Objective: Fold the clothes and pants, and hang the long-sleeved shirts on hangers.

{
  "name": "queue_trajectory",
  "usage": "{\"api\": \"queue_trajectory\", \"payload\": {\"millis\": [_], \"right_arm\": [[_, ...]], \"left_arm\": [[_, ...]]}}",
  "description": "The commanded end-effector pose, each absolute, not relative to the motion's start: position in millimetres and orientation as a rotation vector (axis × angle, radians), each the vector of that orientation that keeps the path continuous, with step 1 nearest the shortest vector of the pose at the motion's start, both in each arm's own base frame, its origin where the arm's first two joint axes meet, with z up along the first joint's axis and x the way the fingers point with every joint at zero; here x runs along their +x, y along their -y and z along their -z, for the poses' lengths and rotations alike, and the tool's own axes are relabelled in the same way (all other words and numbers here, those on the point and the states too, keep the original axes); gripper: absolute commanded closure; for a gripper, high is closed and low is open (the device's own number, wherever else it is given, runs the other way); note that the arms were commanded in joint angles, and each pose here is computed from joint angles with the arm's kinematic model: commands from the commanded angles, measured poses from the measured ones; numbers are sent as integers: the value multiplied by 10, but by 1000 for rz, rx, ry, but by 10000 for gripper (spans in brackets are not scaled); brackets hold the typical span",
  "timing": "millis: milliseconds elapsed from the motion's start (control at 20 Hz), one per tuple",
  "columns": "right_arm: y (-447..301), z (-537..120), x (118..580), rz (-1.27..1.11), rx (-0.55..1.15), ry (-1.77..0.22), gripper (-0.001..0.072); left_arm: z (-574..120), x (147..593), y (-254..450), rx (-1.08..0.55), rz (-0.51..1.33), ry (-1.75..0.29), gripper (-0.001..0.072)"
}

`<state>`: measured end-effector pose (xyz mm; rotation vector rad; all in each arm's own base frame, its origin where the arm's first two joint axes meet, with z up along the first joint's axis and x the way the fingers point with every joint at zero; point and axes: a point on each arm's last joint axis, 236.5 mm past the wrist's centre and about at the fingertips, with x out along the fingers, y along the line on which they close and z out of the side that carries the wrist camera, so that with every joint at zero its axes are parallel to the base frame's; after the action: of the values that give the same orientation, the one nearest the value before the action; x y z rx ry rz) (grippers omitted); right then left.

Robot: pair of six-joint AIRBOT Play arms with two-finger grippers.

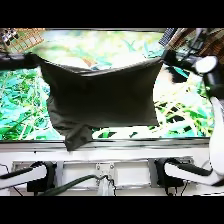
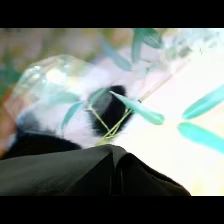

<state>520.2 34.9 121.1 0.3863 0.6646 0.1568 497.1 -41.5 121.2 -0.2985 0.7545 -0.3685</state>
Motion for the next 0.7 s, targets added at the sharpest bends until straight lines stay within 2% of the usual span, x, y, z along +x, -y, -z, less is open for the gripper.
{"api": "queue_trajectory", "payload": {"millis": [0,150,300,450,650], "right_arm": [[-276,-560,5611,-125,402,-720,685],[-257,-445,5827,-124,407,-723,685],[-134,-556,5936,-111,403,-692,685],[-37,-484,5794,-123,420,-772,685],[-98,-213,5383,-183,428,-982,685]], "left_arm": [[-413,5464,465,-322,292,-779,705],[-153,5540,560,-321,287,-802,705],[-180,5526,545,-322,288,-802,705],[-290,5456,437,-331,289,-807,705],[-348,5210,426,-348,342,-881,705]]}}
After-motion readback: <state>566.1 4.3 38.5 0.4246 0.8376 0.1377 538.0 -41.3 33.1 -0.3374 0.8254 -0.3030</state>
